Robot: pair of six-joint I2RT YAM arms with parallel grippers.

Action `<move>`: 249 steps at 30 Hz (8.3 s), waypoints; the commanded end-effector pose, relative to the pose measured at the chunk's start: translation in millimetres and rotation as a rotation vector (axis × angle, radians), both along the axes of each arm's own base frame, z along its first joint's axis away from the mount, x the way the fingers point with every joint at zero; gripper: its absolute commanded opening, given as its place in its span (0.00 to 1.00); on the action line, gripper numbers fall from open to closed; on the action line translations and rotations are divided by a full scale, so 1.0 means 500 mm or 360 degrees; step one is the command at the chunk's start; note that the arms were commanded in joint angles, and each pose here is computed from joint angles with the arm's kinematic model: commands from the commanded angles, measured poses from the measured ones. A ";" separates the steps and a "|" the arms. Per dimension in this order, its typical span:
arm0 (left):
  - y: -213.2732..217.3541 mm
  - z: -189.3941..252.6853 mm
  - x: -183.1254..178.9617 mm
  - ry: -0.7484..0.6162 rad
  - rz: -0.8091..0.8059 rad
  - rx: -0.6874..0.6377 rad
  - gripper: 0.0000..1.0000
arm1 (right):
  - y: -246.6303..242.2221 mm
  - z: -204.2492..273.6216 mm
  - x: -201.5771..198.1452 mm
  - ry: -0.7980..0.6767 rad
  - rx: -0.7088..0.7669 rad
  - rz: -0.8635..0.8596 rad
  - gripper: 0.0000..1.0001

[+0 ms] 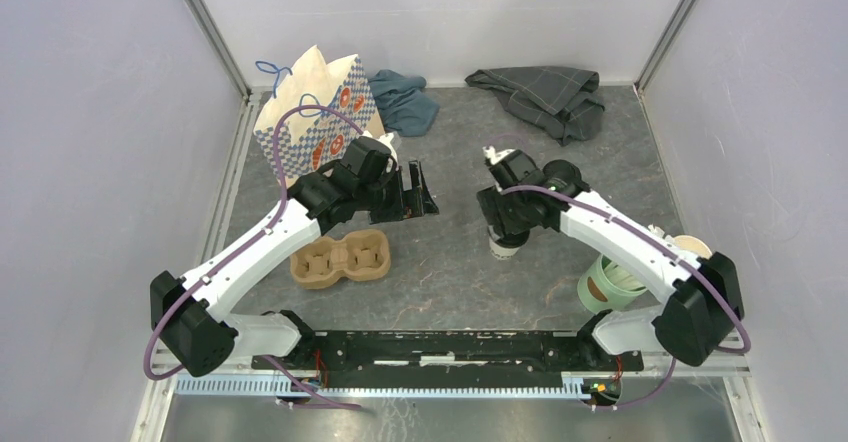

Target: Pack the takeout coffee

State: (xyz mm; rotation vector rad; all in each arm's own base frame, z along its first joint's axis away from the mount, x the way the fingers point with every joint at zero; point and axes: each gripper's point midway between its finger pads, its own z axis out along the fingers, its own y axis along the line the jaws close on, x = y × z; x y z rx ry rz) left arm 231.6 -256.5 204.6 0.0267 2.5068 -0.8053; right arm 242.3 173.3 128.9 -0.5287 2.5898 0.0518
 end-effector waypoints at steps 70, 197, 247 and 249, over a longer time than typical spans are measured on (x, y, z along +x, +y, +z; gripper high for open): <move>0.220 0.305 -0.205 -0.0313 0.0340 -0.0367 0.94 | 0.496 0.005 -0.105 0.0333 0.1637 0.0140 0.45; 0.325 0.501 0.093 -0.0867 0.1009 0.0484 0.99 | 0.282 0.321 0.019 -0.0385 0.1287 0.0122 0.00; -0.033 0.337 0.136 -0.0579 -0.0469 -0.0352 0.02 | -0.146 0.631 -0.037 -0.1286 0.0650 -0.0231 0.00; -0.064 0.332 0.101 -0.0556 -0.0561 -0.0383 0.02 | -0.144 0.633 -0.040 -0.1280 0.0669 -0.0231 0.00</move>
